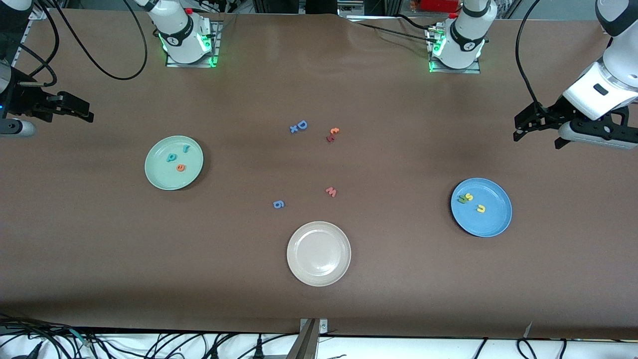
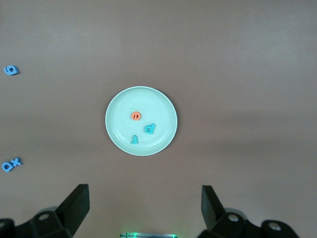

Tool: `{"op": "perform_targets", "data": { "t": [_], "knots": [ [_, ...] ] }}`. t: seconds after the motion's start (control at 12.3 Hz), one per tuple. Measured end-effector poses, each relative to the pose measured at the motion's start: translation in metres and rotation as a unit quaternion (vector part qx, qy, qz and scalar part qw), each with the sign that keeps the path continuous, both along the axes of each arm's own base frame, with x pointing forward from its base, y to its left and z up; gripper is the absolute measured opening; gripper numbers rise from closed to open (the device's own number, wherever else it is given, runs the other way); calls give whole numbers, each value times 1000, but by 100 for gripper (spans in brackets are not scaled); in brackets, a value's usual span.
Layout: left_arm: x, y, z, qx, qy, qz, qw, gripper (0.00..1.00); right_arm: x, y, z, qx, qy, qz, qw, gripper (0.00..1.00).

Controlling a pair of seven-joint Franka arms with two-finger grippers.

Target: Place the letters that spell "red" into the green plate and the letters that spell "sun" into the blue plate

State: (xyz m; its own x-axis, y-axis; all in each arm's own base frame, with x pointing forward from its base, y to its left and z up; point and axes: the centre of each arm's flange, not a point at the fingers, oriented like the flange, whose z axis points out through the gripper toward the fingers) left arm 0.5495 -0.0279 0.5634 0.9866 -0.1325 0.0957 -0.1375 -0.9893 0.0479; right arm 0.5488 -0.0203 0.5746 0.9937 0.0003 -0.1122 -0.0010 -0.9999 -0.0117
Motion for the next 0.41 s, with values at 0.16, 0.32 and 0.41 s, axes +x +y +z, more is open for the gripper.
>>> {"op": "perform_targets", "data": {
  "t": [0.16, 0.32, 0.41],
  "knots": [
    [2, 2, -5, 0, 5, 4, 1000, 100, 0, 0, 0, 0, 0, 0, 1000, 100],
    [4, 3, -8, 0, 8, 6, 1000, 100, 0, 0, 0, 0, 0, 0, 1000, 100],
    [5, 5, -10, -1, 9, 8, 1000, 100, 0, 0, 0, 0, 0, 0, 1000, 100]
  ]
}}
